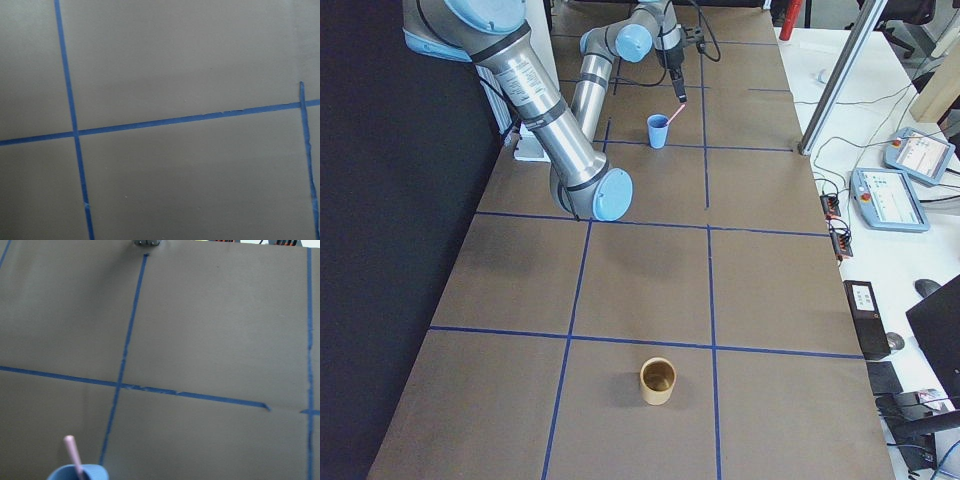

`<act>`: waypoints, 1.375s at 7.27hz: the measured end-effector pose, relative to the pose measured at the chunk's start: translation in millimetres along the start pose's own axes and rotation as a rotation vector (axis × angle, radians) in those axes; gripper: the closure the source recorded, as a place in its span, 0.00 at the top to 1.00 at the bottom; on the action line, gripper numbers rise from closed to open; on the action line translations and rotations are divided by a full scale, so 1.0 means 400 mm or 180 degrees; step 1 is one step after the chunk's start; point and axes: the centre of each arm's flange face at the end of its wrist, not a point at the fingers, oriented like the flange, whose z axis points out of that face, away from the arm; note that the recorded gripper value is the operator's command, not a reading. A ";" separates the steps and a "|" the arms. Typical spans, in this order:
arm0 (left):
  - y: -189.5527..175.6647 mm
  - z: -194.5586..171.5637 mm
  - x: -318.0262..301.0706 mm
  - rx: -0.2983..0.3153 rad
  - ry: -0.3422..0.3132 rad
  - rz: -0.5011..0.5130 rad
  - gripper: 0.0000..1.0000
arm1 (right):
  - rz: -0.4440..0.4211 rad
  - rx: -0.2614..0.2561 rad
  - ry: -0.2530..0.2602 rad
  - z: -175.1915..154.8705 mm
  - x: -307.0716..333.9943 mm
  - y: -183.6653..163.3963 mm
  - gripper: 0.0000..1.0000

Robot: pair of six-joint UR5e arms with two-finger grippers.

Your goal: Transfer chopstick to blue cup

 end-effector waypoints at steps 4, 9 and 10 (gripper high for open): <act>0.133 0.082 -0.302 -0.0066 0.0110 0.0139 1.00 | -0.0530 -0.0646 0.0019 0.029 0.705 -0.157 0.99; 0.230 0.159 -0.379 -0.0007 0.0132 0.0142 1.00 | -0.0609 -0.0829 0.0009 0.125 1.248 0.003 1.00; 0.233 0.161 -0.381 -0.0008 0.0133 0.0137 1.00 | -0.0489 -0.0941 0.0000 0.176 1.317 0.049 1.00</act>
